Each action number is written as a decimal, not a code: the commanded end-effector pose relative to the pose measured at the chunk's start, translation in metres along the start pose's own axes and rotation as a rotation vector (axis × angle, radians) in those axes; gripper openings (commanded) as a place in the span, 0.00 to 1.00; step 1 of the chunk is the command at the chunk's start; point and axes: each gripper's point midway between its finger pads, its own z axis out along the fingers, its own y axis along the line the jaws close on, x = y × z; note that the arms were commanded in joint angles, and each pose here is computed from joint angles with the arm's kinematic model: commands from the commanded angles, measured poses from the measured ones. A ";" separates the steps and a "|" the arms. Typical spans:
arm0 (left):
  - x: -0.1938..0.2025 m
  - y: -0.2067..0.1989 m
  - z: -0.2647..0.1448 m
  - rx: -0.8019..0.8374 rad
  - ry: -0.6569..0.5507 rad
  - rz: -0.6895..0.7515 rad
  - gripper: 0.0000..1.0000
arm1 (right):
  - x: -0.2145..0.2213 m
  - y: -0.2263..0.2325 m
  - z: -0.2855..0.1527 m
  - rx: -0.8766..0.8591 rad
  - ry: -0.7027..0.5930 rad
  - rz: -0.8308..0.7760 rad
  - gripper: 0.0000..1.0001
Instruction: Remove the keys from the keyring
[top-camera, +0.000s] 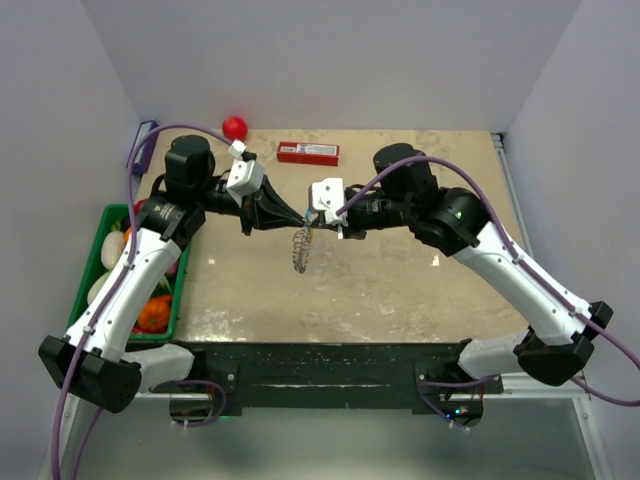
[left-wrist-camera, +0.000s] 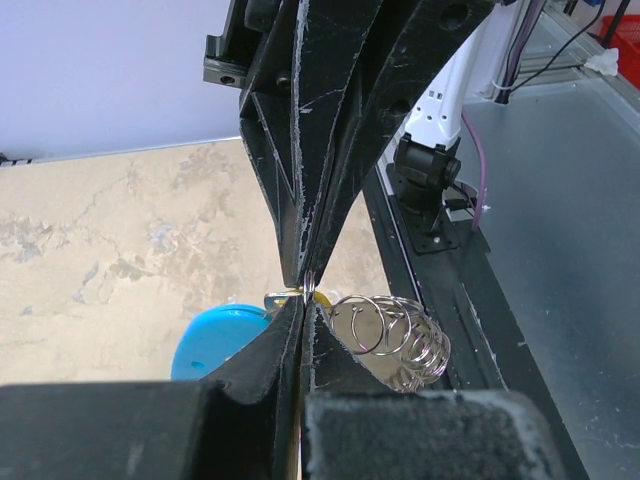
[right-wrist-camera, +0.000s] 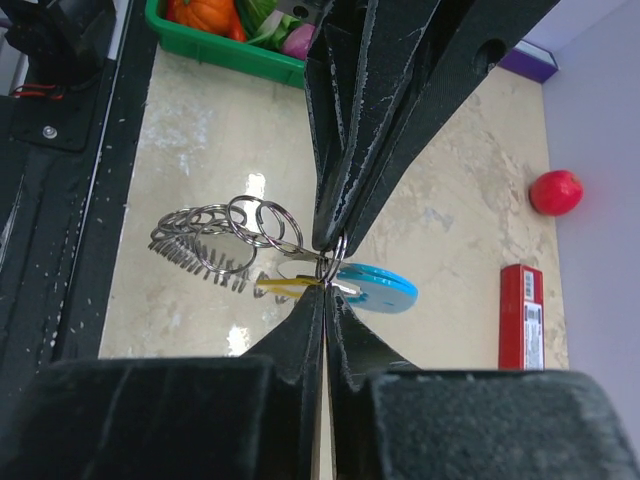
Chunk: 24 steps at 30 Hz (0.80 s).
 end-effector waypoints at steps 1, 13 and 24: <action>-0.023 -0.004 -0.004 0.005 -0.030 0.087 0.00 | -0.017 -0.005 -0.004 0.015 -0.055 -0.020 0.00; -0.023 -0.004 -0.004 0.010 -0.032 0.081 0.00 | -0.010 -0.007 0.000 0.020 -0.036 -0.025 0.00; -0.024 -0.005 -0.005 0.016 -0.036 0.082 0.00 | 0.001 -0.006 0.005 0.017 -0.003 -0.024 0.00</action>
